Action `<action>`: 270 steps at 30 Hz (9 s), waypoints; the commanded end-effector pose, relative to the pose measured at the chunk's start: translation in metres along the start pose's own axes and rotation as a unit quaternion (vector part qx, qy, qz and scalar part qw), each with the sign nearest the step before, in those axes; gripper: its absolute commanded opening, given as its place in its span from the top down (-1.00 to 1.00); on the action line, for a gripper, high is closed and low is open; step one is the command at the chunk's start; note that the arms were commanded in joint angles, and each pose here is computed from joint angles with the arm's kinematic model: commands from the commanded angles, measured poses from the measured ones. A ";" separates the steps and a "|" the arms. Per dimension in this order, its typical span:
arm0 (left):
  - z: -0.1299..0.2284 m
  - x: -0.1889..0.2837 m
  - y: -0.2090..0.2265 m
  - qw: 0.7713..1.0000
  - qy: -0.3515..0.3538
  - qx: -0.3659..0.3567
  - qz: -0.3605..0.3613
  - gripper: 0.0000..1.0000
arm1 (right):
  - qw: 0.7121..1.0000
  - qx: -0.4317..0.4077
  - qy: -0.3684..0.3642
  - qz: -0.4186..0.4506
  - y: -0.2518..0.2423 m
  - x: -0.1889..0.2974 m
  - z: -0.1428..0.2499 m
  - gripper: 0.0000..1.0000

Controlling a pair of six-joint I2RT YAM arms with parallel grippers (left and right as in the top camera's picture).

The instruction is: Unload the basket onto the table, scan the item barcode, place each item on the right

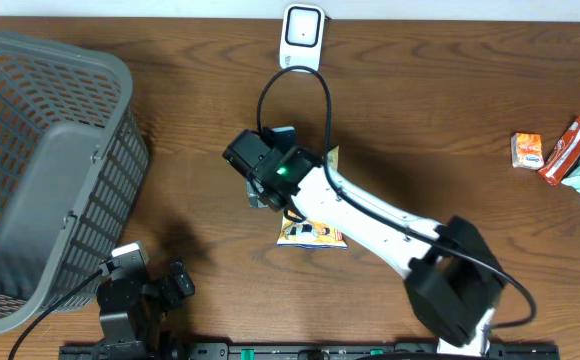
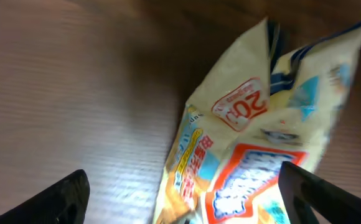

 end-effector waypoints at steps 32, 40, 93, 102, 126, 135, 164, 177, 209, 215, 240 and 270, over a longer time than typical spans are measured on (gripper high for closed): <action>0.014 -0.003 0.005 0.999 0.028 -0.010 -0.012 -0.96 | 0.840 0.077 0.224 -0.489 -0.009 0.017 -0.008 0.98; 0.014 -0.003 0.005 0.999 0.028 -0.010 -0.012 -0.96 | 0.742 0.087 0.187 -0.637 -0.005 0.058 -0.019 0.98; 0.014 -0.003 0.005 0.999 0.028 -0.010 -0.012 -0.96 | 0.699 0.293 -0.011 -0.653 -0.012 0.052 -0.027 0.97; 0.014 -0.003 0.005 0.999 0.028 -0.010 -0.012 -0.96 | 0.900 0.212 0.020 -0.382 -0.057 -0.026 -0.078 0.97; 0.014 -0.003 0.005 0.999 0.028 -0.010 -0.012 -0.96 | 0.931 0.259 -0.198 0.162 -0.143 -0.078 -0.272 0.98; 0.014 -0.003 0.005 0.999 0.028 -0.010 -0.012 -0.96 | 0.907 0.325 -0.171 0.206 -0.136 -0.099 -0.275 0.98; 0.014 -0.003 0.005 0.999 0.028 -0.010 -0.012 -0.96 | 0.956 -0.103 -0.031 0.273 -0.370 0.032 -0.202 0.98; 0.014 -0.003 0.005 0.999 0.028 -0.010 -0.012 -0.96 | 0.925 -0.233 0.097 0.285 -0.503 -0.055 -0.095 0.97; 0.014 -0.003 0.005 0.999 0.028 -0.010 -0.012 -0.96 | 0.840 -0.194 -0.506 0.010 -0.418 0.380 -0.167 -0.99; 0.014 -0.003 0.005 0.999 0.028 -0.010 -0.012 -0.96 | 0.792 -0.139 -0.594 -0.004 -0.385 0.458 -0.141 -0.99; 0.014 -0.003 0.005 0.999 0.028 -0.010 -0.012 -0.96 | 0.752 -0.100 -0.650 -0.046 -0.291 0.464 0.039 -0.98; 0.014 -0.003 0.005 0.999 0.028 -0.010 -0.012 -0.95 | 0.705 -0.153 -0.691 0.043 -0.300 0.395 0.140 -0.99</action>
Point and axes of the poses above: each gripper's point midway between its finger pads, its own x axis back along the fingers, its own y axis along the line the jaws close on, z = x × y, the point moved 3 cm from there along x, back along the fingers
